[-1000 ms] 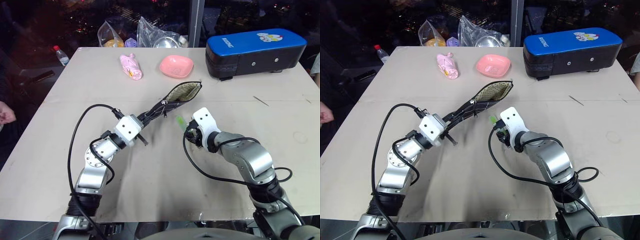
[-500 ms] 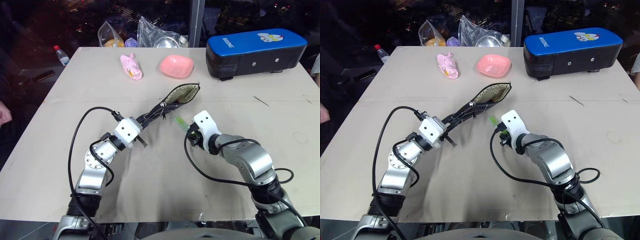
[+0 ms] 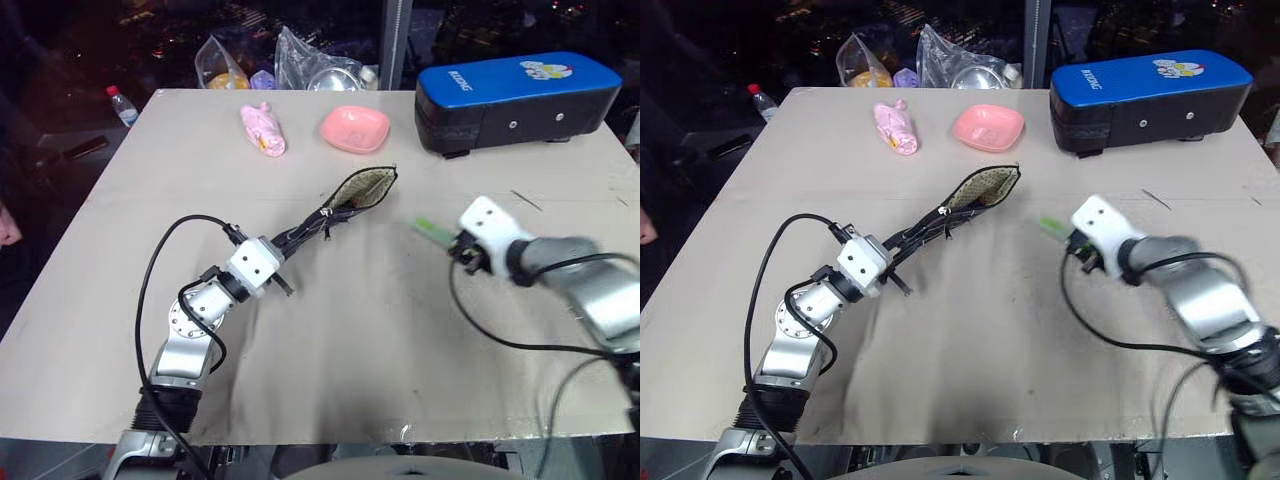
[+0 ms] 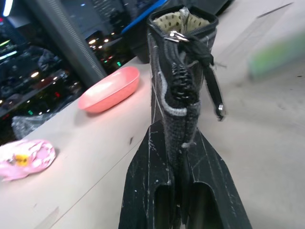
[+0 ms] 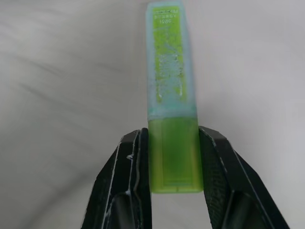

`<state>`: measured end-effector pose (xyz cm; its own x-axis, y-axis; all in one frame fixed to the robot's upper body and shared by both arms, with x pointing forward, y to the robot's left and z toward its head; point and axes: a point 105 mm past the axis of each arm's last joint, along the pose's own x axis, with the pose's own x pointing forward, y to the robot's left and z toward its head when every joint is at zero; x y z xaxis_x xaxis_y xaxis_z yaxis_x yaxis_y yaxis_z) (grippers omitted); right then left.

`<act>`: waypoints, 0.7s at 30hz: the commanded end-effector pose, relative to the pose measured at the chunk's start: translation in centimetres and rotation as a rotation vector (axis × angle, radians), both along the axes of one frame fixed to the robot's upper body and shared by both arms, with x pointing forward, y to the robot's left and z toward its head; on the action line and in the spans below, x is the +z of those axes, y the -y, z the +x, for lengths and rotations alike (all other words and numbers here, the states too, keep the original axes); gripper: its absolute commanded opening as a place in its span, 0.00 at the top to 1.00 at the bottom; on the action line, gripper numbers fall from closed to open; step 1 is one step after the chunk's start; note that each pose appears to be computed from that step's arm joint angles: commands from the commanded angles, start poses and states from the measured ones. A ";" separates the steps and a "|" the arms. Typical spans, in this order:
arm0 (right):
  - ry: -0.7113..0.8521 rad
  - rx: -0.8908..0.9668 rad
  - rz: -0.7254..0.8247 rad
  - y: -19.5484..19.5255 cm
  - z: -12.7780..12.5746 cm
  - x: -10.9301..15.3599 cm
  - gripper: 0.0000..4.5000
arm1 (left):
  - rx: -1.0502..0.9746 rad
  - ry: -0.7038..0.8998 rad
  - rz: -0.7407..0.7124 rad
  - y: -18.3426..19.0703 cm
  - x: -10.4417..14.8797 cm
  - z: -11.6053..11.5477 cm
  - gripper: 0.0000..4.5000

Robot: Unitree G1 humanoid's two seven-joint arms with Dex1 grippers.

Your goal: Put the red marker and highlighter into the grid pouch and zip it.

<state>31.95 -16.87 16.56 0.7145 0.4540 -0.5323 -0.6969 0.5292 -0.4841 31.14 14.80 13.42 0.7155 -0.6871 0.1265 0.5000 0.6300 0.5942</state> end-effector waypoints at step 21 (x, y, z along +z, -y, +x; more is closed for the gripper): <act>0.483 0.641 -0.541 -4.8 1.9 6.5 0.83 | -0.176 0.093 0.053 4.4 2.8 -0.6 1.00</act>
<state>33.96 -12.64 22.06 0.6122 0.6036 -0.5107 -0.4911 -0.2159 -0.8439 31.01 11.23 14.69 0.6048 -0.7891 0.1077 0.5617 0.5185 0.6447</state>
